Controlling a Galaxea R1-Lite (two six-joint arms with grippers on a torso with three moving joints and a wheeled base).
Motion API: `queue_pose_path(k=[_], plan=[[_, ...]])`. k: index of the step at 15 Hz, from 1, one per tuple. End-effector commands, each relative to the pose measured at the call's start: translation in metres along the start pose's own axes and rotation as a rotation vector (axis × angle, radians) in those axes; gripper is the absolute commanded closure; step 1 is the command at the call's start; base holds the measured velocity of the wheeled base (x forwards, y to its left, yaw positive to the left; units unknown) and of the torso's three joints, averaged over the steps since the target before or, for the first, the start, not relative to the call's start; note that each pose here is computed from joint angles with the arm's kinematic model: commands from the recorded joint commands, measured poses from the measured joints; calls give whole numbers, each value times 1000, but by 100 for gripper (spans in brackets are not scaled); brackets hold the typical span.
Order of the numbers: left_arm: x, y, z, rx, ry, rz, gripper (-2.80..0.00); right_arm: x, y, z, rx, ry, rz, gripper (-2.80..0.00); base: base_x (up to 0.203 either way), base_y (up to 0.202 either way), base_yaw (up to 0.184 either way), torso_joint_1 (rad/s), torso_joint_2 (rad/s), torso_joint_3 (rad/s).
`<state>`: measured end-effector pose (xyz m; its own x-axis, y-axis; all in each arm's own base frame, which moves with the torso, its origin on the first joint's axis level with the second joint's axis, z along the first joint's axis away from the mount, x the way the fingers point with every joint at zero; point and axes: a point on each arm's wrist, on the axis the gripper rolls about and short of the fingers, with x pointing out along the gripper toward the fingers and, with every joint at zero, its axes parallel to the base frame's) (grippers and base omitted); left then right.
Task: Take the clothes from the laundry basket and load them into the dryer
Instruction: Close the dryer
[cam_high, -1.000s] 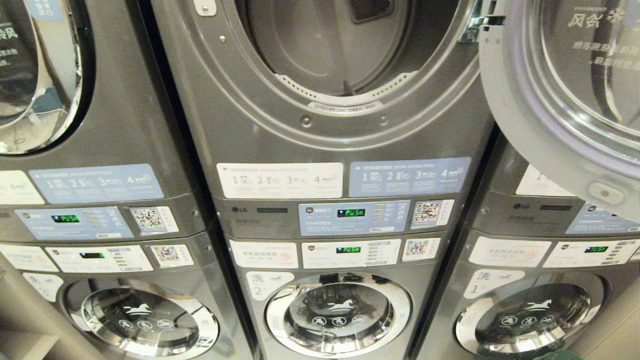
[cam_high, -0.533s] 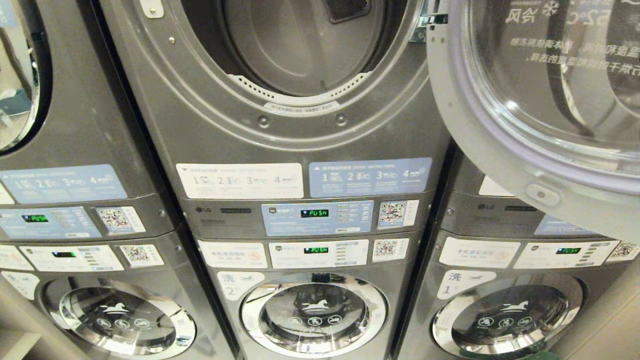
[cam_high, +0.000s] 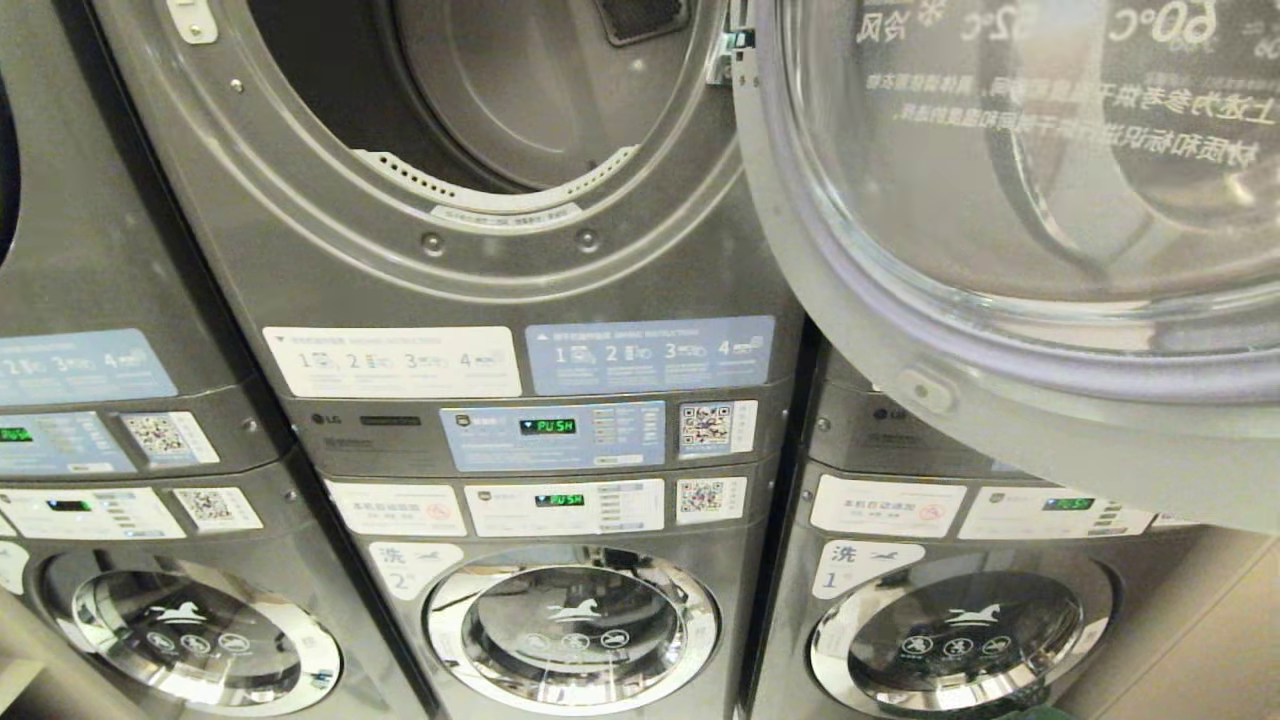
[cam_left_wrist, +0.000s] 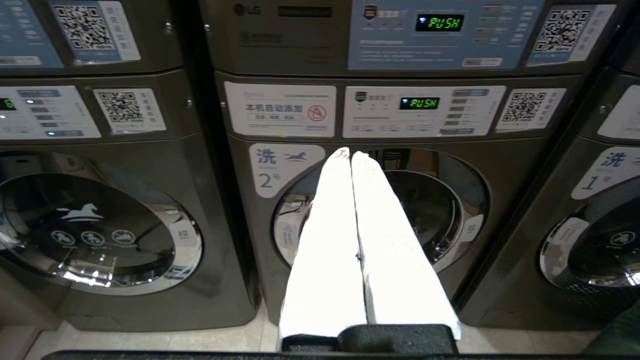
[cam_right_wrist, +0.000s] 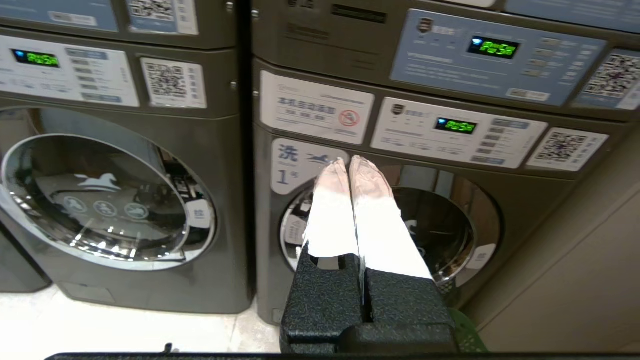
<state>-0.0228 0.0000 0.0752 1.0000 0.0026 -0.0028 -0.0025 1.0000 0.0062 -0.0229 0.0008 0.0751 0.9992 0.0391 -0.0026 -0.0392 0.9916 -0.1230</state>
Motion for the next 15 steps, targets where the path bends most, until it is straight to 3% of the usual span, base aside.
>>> queue_pose_path(k=[1, 8, 15], plan=[[0, 0, 0, 0, -1, 1, 0, 0, 0, 0, -1, 1, -1, 0, 0, -195, 2, 5, -2, 1], [0, 0, 0, -2, 0, 2, 0, 0, 0, 0, -2, 0, 1, 0, 0, -172, 1, 2, 3, 3], [0, 0, 0, -3, 0, 2, 0, 0, 0, 0, 5, -1, 2, 0, 0, 0, 0, 3, 1, 68]])
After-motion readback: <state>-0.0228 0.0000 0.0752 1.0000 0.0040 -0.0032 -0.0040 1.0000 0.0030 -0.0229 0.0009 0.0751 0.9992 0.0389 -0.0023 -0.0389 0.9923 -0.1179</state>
